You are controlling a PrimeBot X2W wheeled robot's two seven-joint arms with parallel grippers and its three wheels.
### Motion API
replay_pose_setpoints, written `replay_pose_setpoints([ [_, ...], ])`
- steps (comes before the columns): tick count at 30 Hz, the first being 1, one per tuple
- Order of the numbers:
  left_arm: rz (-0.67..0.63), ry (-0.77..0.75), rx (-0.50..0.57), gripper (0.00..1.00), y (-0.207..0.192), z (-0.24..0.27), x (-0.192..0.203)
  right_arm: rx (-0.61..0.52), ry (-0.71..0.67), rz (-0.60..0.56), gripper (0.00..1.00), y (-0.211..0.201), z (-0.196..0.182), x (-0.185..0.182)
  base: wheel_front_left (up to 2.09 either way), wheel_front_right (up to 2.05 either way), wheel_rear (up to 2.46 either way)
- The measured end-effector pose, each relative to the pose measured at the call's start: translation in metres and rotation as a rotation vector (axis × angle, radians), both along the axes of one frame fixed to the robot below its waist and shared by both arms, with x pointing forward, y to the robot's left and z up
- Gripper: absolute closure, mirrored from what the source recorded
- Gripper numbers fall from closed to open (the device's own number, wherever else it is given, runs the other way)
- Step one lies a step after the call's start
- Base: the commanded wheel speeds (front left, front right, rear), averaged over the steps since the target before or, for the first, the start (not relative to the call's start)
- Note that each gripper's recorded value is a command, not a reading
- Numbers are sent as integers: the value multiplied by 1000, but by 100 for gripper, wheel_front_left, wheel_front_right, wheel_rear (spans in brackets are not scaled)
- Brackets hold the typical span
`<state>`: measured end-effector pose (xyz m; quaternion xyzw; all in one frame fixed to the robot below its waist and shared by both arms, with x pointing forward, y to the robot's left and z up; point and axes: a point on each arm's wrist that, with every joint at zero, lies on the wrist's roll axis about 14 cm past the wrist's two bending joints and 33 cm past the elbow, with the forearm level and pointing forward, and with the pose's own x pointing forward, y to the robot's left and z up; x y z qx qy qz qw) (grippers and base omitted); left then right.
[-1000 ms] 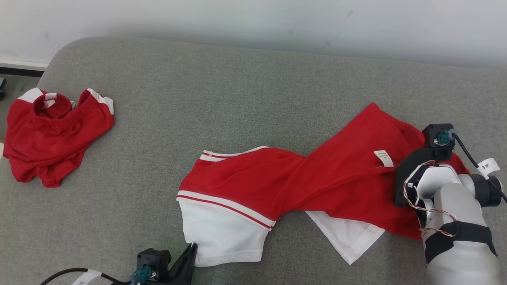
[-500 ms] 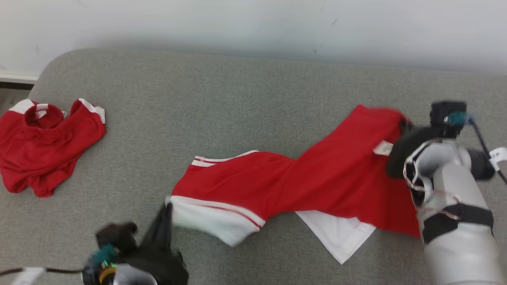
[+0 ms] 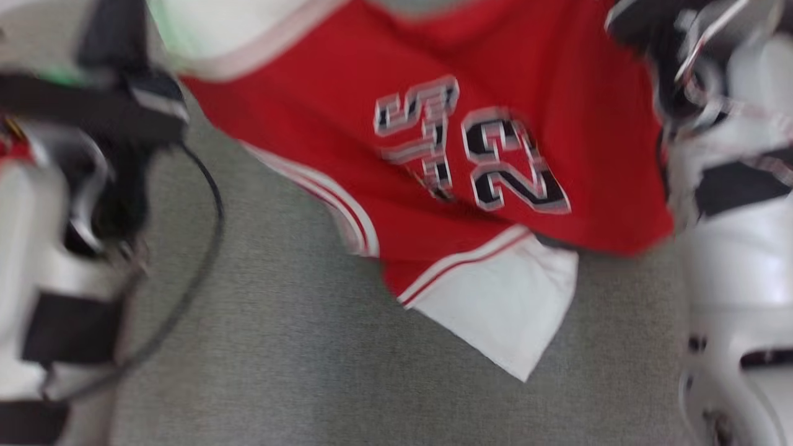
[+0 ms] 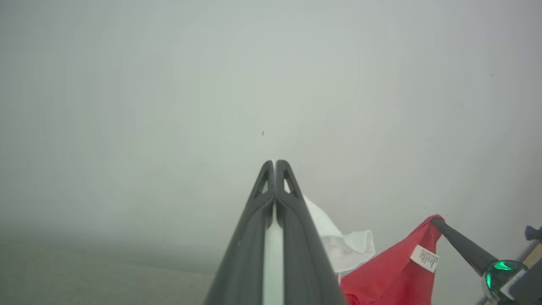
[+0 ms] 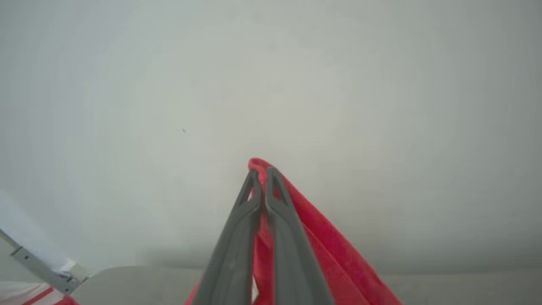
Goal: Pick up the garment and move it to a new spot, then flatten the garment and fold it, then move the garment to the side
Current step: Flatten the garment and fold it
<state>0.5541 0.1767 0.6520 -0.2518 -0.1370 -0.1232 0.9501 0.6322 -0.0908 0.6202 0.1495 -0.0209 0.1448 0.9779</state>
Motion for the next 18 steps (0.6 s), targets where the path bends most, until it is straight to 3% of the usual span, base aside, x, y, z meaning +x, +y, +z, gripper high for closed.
replay_pose_setpoints([
  [3,20,-32,57,100,7,17,37,60,-138,-84,100,-24,40,26,0,0,0],
  [9,52,-236,6,100,4,81,81,112,-312,-204,100,-62,77,51,0,0,0],
  [15,51,-518,-152,100,-1,158,83,114,-519,-306,100,-96,134,51,0,0,0],
  [18,12,-576,-193,100,-10,166,80,56,-547,-323,100,-99,137,52,0,0,0],
])
